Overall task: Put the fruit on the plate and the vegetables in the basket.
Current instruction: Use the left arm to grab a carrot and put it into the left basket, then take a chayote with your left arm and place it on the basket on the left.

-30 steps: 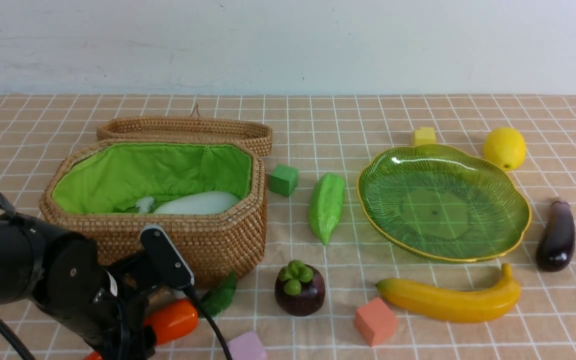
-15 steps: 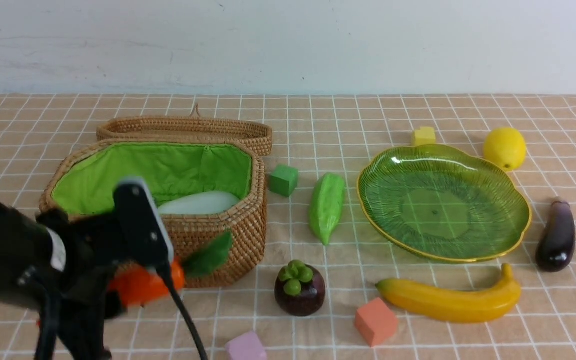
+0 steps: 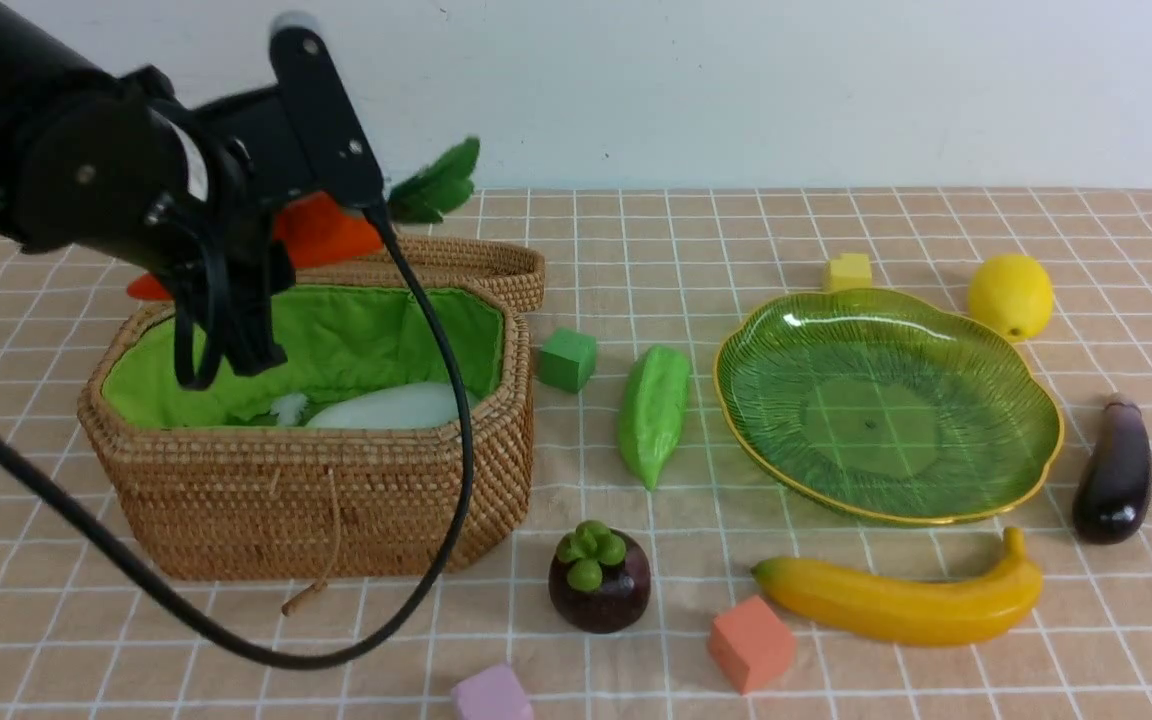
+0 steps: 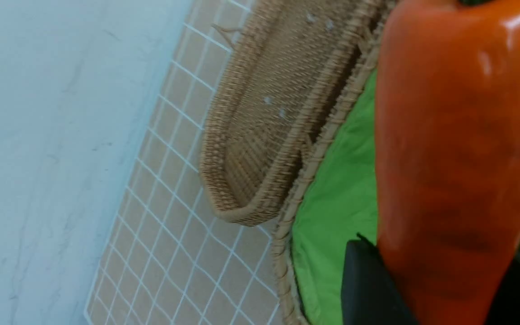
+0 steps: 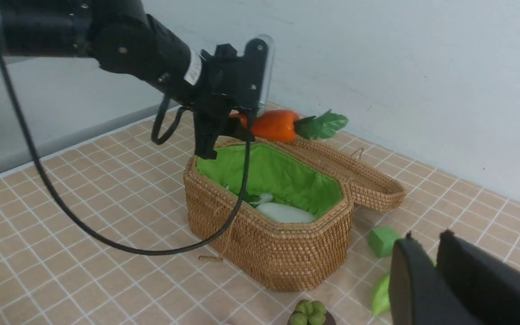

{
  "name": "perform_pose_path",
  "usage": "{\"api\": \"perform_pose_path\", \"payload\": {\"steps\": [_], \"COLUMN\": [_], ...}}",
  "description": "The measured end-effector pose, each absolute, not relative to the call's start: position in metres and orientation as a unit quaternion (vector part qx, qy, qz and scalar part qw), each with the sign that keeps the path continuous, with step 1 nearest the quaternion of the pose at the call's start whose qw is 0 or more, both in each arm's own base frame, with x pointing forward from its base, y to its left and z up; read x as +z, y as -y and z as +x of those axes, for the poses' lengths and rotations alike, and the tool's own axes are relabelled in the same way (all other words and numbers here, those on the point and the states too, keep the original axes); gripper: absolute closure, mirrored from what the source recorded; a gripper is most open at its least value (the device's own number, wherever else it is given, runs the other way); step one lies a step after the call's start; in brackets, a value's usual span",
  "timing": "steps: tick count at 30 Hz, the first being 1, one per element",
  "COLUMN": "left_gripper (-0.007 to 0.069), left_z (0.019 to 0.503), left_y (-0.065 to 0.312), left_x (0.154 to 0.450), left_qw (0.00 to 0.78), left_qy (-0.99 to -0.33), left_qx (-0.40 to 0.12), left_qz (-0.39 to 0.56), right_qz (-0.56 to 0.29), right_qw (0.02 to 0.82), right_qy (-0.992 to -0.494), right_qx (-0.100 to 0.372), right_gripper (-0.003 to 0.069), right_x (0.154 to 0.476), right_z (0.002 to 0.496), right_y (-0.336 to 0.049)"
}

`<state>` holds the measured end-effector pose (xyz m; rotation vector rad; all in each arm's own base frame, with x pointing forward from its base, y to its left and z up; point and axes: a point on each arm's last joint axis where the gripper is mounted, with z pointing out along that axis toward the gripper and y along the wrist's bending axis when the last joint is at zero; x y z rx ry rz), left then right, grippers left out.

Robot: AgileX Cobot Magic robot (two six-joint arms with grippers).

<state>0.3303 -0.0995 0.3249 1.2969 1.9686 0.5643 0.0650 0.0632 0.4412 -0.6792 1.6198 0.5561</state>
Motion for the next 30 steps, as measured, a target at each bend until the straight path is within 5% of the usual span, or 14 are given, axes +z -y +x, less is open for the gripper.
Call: {"api": "perform_pose_path", "payload": {"steps": [8,13,16,17,21,23,30], "left_gripper": [-0.0008,-0.0020,0.0113,0.0215,0.0535,0.0631,0.0603], "left_z": [0.336,0.329,0.314,0.305,0.282,0.278,0.319], "left_y": [0.100,0.102,0.113,0.124,0.161,0.182,0.226], "left_x": [0.321,0.320,0.322,0.326,0.336,0.343,0.344], "left_qw": [0.350,0.348,0.348,0.344,0.315,0.290,0.221], "left_qy": [-0.752,-0.808,-0.881,-0.895,-0.901,-0.907,-0.929], "left_qx": [0.230,0.169,0.038,-0.019,-0.105,-0.135,-0.145], "left_qz": [0.510,0.445,0.319,0.283,0.278,0.273,0.261], "right_qz": [-0.298,-0.297,-0.284,-0.280,-0.271,-0.263,-0.247], "right_qw": [0.600,0.599,0.585,0.575,0.547,0.534,0.494], "right_qy": [-0.703,-0.703,-0.715,-0.724,-0.750,-0.764,-0.799], "right_qx": [0.241,0.242,0.257,0.260,0.253,0.249,0.239], "right_gripper": [0.0561,0.0559,0.0558,0.0558,0.0555,0.0553,0.0550], "right_x": [0.440,0.440,0.438,0.437,0.430,0.427,0.419], "right_z": [0.064,0.064,0.064,0.063,0.063,0.063,0.062], "right_y": [-0.064,-0.064,-0.064,-0.064,-0.062,-0.060,-0.057]}}
